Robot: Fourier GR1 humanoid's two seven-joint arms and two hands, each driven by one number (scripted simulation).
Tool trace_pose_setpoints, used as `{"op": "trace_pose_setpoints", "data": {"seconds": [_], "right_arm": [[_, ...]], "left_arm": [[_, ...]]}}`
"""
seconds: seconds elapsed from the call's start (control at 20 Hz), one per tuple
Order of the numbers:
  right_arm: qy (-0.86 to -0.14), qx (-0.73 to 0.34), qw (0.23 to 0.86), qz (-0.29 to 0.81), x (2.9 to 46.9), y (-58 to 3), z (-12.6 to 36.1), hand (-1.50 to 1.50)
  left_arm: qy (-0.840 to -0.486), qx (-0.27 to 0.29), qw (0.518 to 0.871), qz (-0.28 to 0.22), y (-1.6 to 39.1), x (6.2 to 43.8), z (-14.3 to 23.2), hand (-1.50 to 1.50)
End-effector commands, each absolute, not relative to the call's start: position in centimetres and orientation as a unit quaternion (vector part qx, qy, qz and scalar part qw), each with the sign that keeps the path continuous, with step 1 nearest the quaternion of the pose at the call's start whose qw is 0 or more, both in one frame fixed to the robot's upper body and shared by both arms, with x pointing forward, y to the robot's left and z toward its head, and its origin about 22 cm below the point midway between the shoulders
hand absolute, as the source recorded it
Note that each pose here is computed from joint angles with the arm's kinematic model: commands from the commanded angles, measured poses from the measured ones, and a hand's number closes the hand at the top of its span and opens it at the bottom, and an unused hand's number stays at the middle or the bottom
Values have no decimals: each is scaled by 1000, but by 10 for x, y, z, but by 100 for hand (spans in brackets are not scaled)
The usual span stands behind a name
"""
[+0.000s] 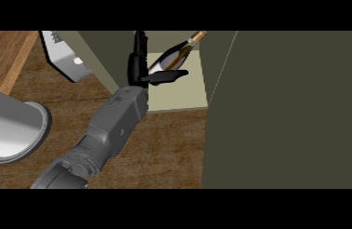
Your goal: Pick up the wine, place it into the cabinet and close the cabinet
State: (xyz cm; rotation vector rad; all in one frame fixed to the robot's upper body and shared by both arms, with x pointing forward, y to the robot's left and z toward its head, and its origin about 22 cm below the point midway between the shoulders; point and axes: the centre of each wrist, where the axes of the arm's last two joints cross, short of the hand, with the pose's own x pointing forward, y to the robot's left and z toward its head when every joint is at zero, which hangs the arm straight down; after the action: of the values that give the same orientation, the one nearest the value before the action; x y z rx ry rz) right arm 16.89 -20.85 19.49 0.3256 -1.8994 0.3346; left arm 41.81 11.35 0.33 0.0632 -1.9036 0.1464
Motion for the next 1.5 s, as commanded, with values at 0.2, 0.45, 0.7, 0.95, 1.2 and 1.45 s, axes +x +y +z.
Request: {"op": "trace_pose_setpoints", "data": {"seconds": [0.2, 0.45, 0.7, 0.95, 1.2, 1.45], "right_arm": [[-806, 152, 556, 132, 162, -213, 197, -150], [-807, 145, 555, 138, 160, -214, 199, -150], [-806, 136, 559, 136, 150, -208, 201, -150], [-814, 122, 555, 122, 140, -223, 203, -150], [-814, 114, 558, 112, 169, -217, 199, -150], [-813, 115, 560, 113, 136, -226, 209, -150]], "left_arm": [[-804, 9, 586, 100, 121, 408, -13, -150], [-799, -7, 592, 105, 122, 398, -26, -150], [-797, -18, 595, 100, 107, 379, -30, -150], [-794, -20, 601, 92, 77, 347, -25, -150], [-800, -30, 595, 75, 46, 302, -22, -150], [-811, -41, 579, 77, 52, 269, -21, -150]]}}
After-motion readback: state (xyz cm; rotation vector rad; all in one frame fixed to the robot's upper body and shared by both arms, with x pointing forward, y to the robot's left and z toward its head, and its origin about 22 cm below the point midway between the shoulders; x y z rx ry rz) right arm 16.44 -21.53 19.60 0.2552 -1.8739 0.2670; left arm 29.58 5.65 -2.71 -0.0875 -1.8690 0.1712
